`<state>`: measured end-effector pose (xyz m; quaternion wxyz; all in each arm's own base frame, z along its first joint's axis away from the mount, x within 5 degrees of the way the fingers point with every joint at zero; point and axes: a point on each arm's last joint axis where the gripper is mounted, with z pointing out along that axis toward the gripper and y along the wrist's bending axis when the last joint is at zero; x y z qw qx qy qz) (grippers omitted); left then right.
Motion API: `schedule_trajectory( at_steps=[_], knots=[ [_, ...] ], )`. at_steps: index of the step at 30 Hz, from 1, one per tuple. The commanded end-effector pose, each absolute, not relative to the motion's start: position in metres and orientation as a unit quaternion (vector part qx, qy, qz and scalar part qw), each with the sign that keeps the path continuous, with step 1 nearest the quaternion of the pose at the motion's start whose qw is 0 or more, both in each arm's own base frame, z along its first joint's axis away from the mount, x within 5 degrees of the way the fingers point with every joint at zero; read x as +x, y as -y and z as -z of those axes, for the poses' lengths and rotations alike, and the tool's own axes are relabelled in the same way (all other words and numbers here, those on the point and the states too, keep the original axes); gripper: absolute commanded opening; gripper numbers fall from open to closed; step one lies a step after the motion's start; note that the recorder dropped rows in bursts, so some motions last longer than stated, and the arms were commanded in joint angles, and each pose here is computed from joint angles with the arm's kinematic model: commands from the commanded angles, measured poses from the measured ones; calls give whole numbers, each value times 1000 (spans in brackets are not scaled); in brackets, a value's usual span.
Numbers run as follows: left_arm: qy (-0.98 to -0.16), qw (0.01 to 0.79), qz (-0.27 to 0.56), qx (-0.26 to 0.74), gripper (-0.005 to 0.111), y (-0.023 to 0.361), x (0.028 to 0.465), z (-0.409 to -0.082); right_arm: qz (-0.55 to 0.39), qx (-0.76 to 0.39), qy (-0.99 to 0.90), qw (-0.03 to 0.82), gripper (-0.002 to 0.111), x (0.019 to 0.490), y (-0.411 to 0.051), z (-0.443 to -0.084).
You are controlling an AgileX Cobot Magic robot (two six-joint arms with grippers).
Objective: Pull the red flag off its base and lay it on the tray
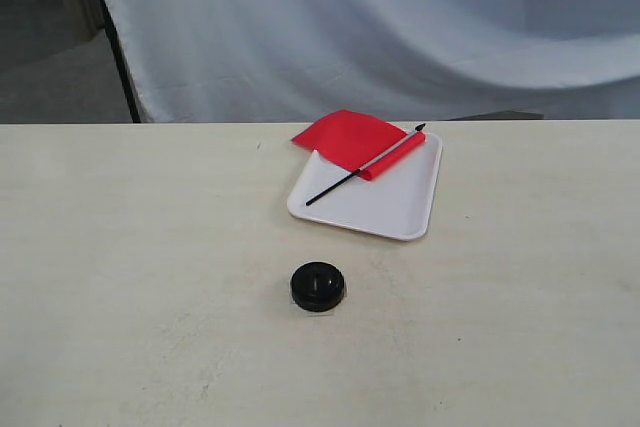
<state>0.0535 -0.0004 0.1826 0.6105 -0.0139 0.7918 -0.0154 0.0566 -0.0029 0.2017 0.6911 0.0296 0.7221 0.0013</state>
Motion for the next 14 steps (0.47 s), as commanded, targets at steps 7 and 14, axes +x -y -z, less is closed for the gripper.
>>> schedule_trajectory(
  at_steps=[7,14],
  knots=[
    [-791,611,18,-9,0,1,54,-182,1,27,-722,691,-1,56,3,-201],
    [-791,611,18,-9,0,1,54,-182,1,27,-722,691,-1,56,3,-201]
  ],
)
